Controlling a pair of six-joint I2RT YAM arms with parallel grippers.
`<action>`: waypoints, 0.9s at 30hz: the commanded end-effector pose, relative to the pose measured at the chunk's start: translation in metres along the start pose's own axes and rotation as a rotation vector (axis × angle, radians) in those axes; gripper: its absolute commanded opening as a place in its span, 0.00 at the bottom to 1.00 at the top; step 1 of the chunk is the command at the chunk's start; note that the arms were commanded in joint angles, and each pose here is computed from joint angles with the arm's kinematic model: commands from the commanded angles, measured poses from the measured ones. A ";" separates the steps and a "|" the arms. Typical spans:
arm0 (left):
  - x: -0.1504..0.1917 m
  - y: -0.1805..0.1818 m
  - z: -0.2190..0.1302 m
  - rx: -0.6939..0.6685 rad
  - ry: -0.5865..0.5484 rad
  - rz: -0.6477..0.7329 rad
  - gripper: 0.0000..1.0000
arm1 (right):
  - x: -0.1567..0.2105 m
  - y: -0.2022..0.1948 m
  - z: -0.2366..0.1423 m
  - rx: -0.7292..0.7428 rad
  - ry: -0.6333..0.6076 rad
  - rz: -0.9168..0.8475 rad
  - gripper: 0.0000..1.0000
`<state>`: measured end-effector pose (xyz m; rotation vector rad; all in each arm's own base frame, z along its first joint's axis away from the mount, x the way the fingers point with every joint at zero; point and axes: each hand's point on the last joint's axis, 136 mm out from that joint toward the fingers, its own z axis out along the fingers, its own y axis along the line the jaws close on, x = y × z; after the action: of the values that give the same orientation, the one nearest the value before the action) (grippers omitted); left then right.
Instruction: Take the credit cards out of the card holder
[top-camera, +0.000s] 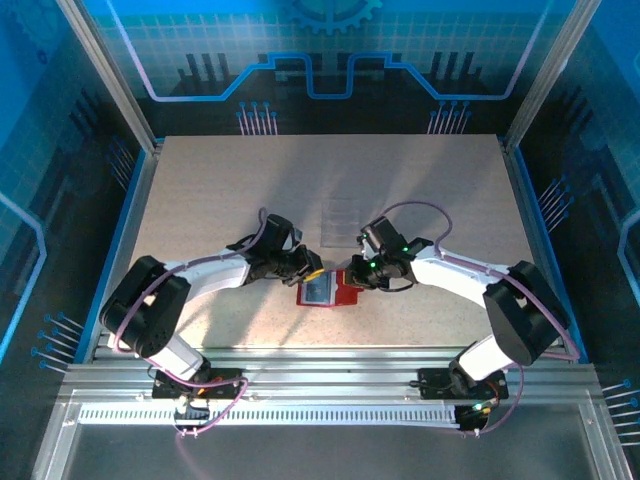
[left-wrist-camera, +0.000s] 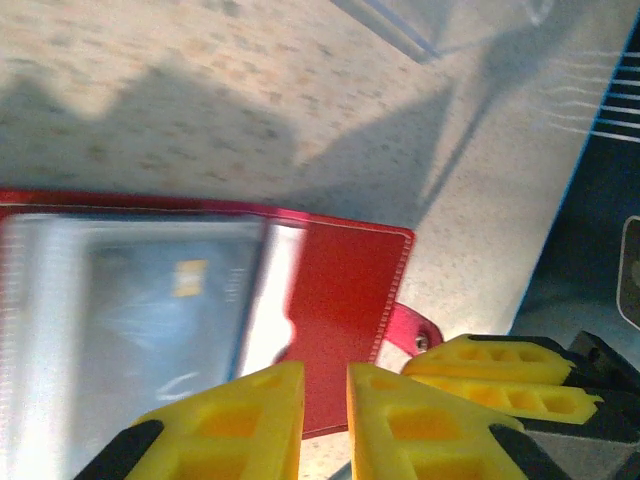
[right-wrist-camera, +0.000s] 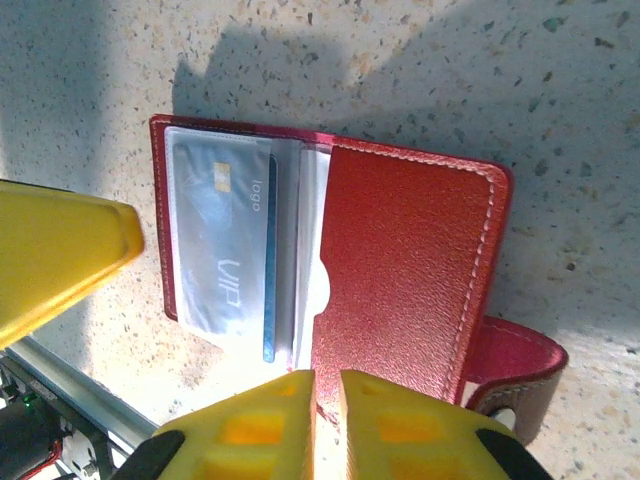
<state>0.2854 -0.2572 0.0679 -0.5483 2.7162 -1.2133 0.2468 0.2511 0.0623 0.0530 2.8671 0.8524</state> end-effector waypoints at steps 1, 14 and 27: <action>0.003 0.028 -0.010 -0.080 -0.002 -0.007 0.20 | 0.005 0.000 0.010 -0.014 0.037 -0.025 0.16; 0.003 0.030 -0.009 -0.055 0.020 -0.027 0.23 | 0.012 -0.034 0.027 0.084 0.101 -0.025 0.16; 0.004 0.021 -0.008 -0.013 0.027 -0.022 0.24 | 0.013 -0.061 0.024 0.139 0.123 -0.016 0.16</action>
<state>0.2779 -0.2381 0.0545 -0.6012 2.7552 -1.1748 0.2471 0.2268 0.0195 -0.0046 2.9759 0.7383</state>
